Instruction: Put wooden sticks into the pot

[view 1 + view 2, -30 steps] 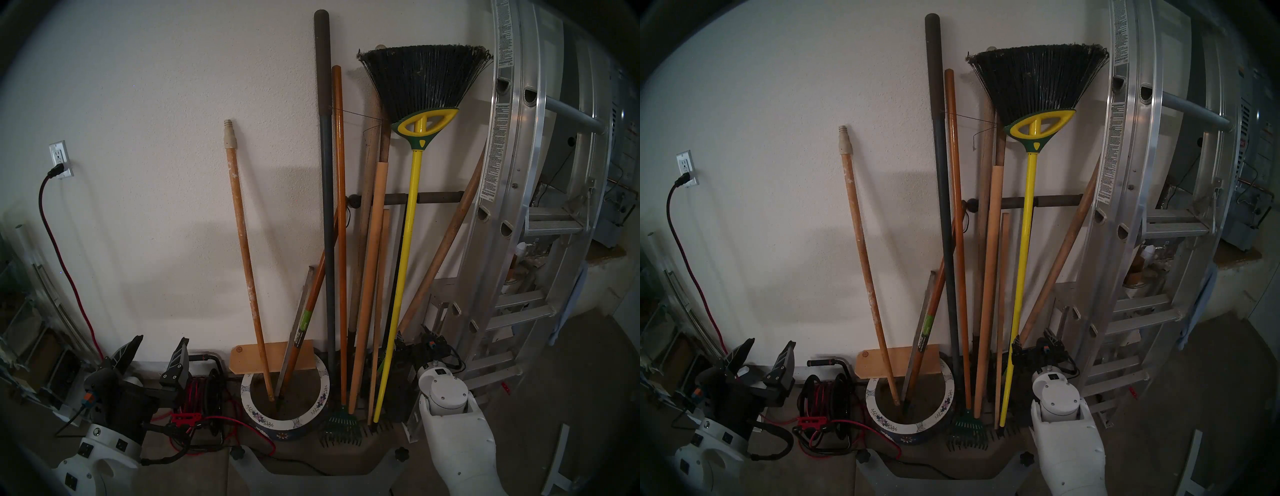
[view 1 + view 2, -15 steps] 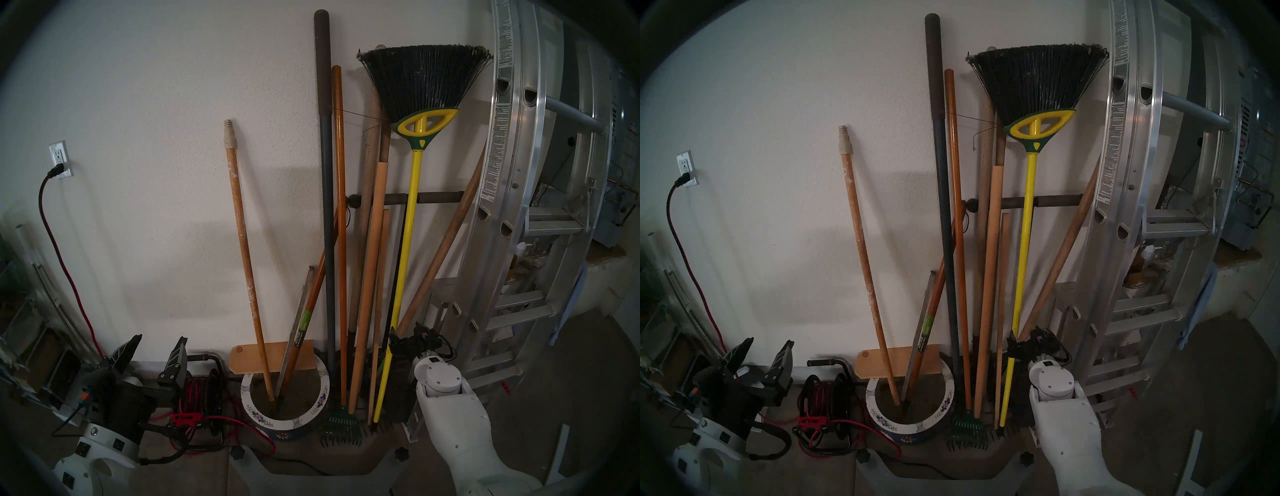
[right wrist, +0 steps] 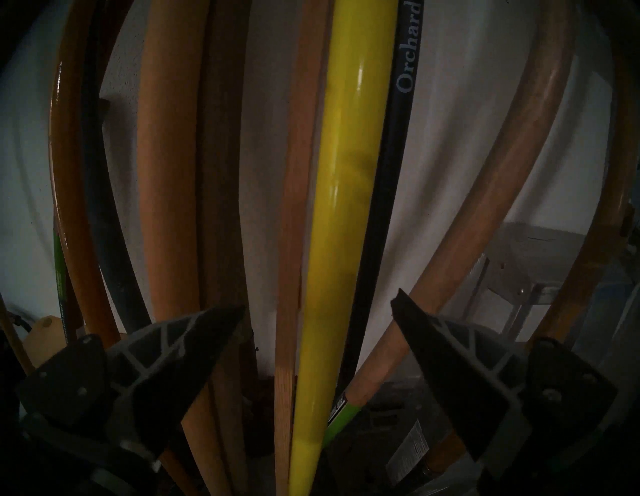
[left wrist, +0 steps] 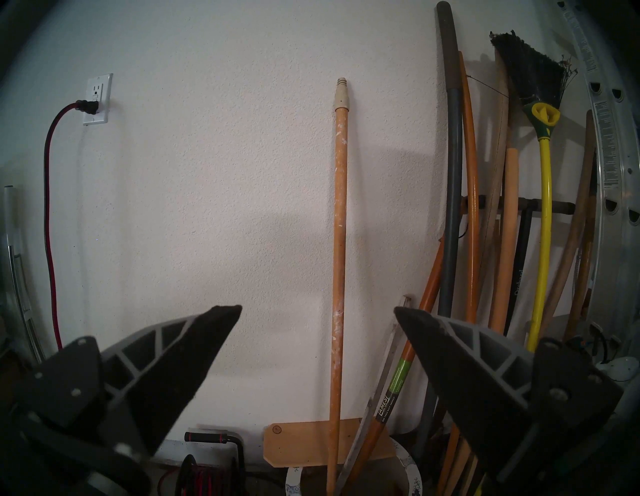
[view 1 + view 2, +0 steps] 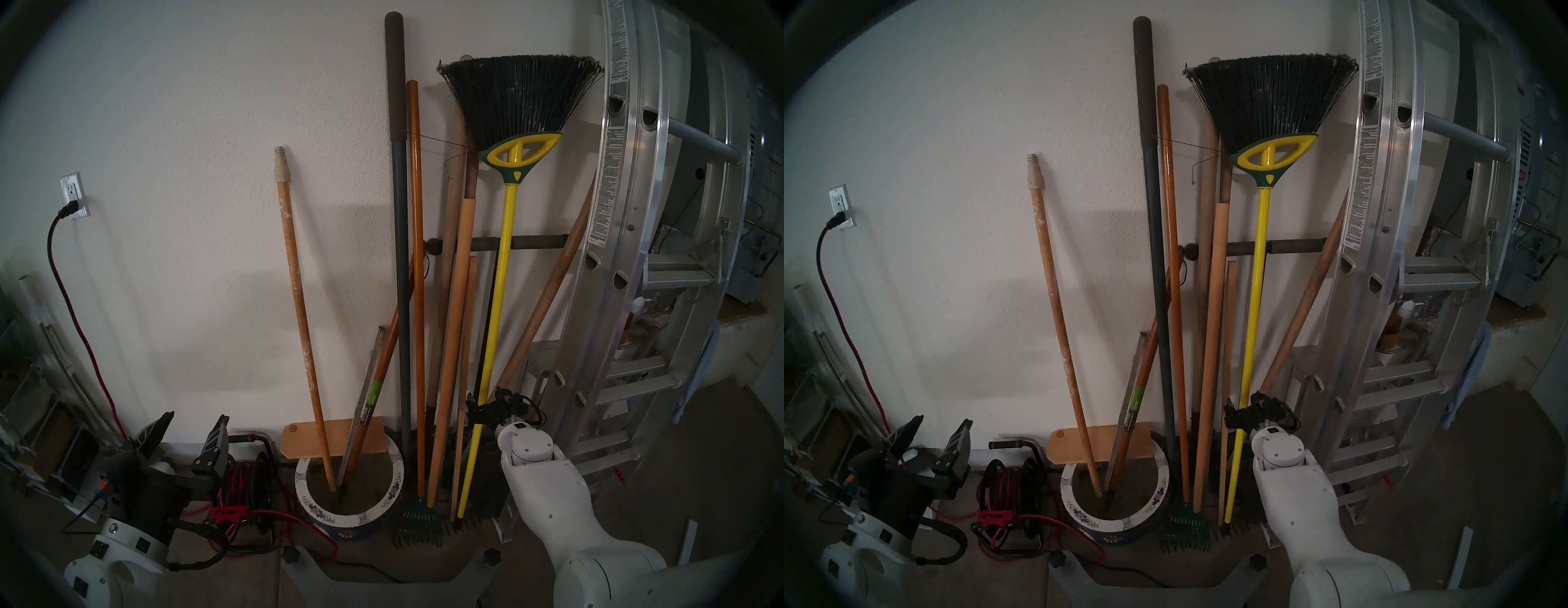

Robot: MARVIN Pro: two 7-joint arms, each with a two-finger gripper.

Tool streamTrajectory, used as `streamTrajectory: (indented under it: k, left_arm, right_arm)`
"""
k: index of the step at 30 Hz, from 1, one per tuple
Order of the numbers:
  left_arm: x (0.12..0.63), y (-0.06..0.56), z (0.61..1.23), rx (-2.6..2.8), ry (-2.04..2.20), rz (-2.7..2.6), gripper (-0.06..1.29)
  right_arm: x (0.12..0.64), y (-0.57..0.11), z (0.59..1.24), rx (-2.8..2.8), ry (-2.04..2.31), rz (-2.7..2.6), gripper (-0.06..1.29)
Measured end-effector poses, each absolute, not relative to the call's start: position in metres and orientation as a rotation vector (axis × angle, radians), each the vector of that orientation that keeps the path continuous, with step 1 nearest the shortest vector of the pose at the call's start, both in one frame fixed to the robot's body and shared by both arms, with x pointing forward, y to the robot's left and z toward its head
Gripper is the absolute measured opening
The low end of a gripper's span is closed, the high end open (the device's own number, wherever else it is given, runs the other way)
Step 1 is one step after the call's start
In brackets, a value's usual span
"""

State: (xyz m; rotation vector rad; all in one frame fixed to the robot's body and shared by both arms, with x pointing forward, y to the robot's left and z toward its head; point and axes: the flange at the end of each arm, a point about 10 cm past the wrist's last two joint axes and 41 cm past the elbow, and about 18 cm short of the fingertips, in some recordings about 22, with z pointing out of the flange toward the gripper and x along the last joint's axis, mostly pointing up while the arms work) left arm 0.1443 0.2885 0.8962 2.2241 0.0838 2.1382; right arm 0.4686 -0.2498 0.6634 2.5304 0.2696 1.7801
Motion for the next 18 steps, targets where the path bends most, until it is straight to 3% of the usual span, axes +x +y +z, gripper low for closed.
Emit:
streamTrajectory:
  k: [8,9,10,11,18]
  left_arm:
    - [0.144,0.29,0.896,2.228,0.078,2.127,1.27]
    - [0.144,0.29,0.896,2.228,0.078,2.126,1.27]
    - [0.144,0.29,0.896,2.228,0.077,2.125,1.27]
    - [0.144,0.29,0.896,2.229,0.075,2.124,1.27]
    - [0.143,0.292,0.897,2.229,0.067,2.115,1.27]
  right_arm:
    - [0.485,-0.25,0.664,2.538,0.265,1.764,1.22]
    - [0.486,-0.25,0.663,2.538,0.263,1.762,0.78]
    - [0.486,-0.25,0.663,2.536,0.263,1.762,0.17]
    - [0.487,-0.25,0.662,2.533,0.265,1.764,0.08]
    - [0.486,-0.249,0.657,2.49,0.275,1.799,0.09]
